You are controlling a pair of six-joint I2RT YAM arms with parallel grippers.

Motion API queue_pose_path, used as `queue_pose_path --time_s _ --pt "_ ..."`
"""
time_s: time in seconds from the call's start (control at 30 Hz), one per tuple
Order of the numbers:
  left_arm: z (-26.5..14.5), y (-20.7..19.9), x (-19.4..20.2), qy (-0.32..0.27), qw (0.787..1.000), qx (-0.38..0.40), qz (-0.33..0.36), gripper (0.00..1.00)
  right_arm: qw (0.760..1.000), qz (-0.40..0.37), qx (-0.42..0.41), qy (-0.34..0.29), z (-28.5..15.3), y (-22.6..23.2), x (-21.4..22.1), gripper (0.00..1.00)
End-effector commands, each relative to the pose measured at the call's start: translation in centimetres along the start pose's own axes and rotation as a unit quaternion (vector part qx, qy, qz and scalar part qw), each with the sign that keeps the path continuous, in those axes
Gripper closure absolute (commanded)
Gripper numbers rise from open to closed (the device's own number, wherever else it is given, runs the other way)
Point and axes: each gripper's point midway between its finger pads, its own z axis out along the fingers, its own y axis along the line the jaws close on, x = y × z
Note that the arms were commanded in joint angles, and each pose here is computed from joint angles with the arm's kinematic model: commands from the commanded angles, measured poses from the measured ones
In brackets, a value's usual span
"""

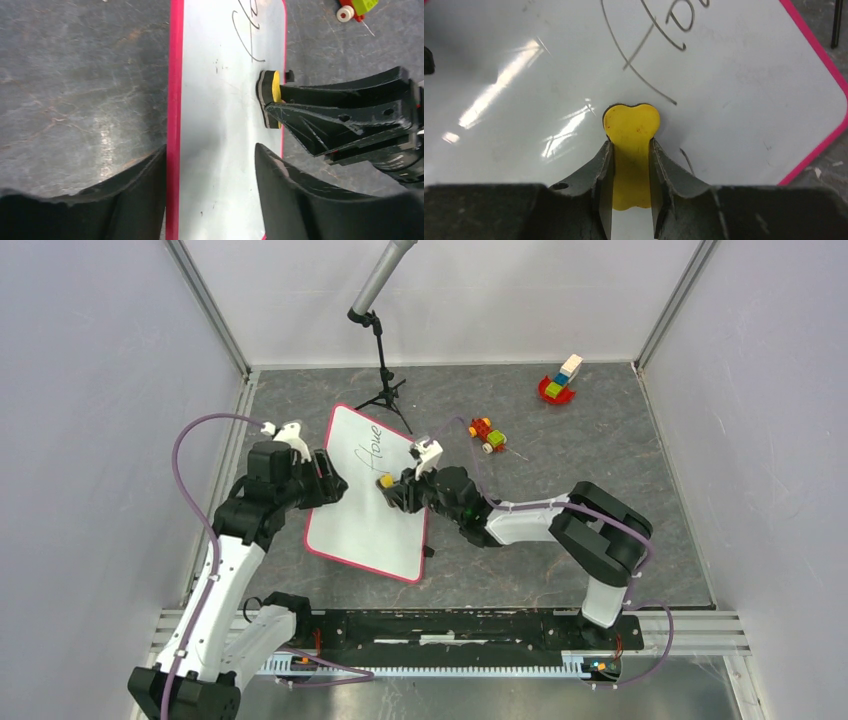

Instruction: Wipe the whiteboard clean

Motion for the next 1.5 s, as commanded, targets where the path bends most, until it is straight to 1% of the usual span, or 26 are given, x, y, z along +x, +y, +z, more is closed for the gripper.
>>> queue_pose_path --time_s 0.0,0.03,0.07,0.2,0.23,0.37,0.43,0.5,0.57,0.63,0.7,0.83,0.93,1.03,1.1,1.17,1.23,1.33,1.47 --pt "0.1 -2.3 -2.3 -0.02 0.998 0.044 -0.026 0.28 0.998 0.009 0.002 0.055 -2.7 -0.5 4.0 1.0" --pt "0.4 -2.5 -2.9 -0.024 0.998 0.046 -0.032 0.25 0.998 0.01 0.002 0.056 -3.0 -0.5 4.2 1.0" --pt "0.6 -2.5 -3.7 -0.03 0.998 0.045 -0.036 0.18 0.998 0.011 0.002 0.054 -3.3 -0.5 4.0 1.0" --pt "1.4 -1.9 -6.3 -0.058 0.995 0.033 -0.07 0.13 0.999 0.004 0.015 0.047 -3.8 -1.0 3.5 1.0" --pt "1.6 -1.5 -6.8 -0.064 0.994 0.028 -0.081 0.1 0.999 0.001 0.017 0.045 -3.7 -1.0 3.3 1.0" --pt "2.5 -0.4 -8.2 -0.087 0.991 0.015 -0.1 0.07 0.999 -0.009 0.019 0.042 -2.7 -0.9 2.4 1.0" --pt "3.6 -0.3 -8.1 -0.077 0.992 0.021 -0.096 0.09 0.999 -0.001 0.007 0.038 -1.7 -0.1 1.7 1.0" --pt "4.5 -0.5 -8.0 -0.069 0.993 0.032 -0.085 0.18 0.999 0.012 -0.02 0.036 -0.6 1.4 1.0 1.0" --pt "5.1 -1.0 -7.8 -0.064 0.994 0.051 -0.067 0.29 0.999 0.016 -0.034 0.031 0.4 2.7 0.1 1.0" --pt "5.4 -1.0 -7.6 -0.065 0.995 0.059 -0.053 0.4 0.999 0.015 -0.034 0.028 1.1 3.3 -0.6 1.0" --pt "5.4 -0.8 -7.4 -0.07 0.995 0.056 -0.039 0.53 0.999 0.015 -0.03 0.029 1.8 3.6 -1.1 1.0" --pt "5.4 -0.5 -6.1 -0.066 0.996 0.059 -0.022 0.71 0.999 0.022 -0.029 0.019 2.9 4.3 -2.7 1.0" --pt "5.4 -0.2 -4.7 -0.05 0.997 0.056 -0.026 0.85 0.999 0.029 -0.005 0.019 4.2 4.1 -3.9 1.0" --pt "5.1 -0.3 -3.8 -0.04 0.997 0.063 -0.027 0.9 0.999 0.041 0.007 0.022 5.6 4.3 -4.8 1.0" --pt "5.0 -0.2 -3.3 -0.036 0.997 0.063 -0.026 0.95 0.999 0.046 0.015 0.022 6.3 4.2 -5.2 1.0" --pt "4.9 -0.2 -2.8 -0.031 0.997 0.067 -0.02 0.98 0.998 0.046 0.027 0.021 6.8 3.7 -5.5 1.0" --pt "4.9 0.0 -2.3 -0.028 0.997 0.064 -0.017 0.98 0.998 0.052 0.038 0.022 6.9 2.5 -5.2 1.0" --pt "4.8 0.2 -1.4 -0.024 0.998 0.064 -0.016 0.98 0.996 0.059 0.06 0.037 6.5 0.0 -3.2 1.0" --pt "4.9 -0.2 -0.3 -0.007 0.997 0.078 -0.016 0.98 0.991 0.053 0.094 0.078 5.0 -3.6 1.4 1.0"
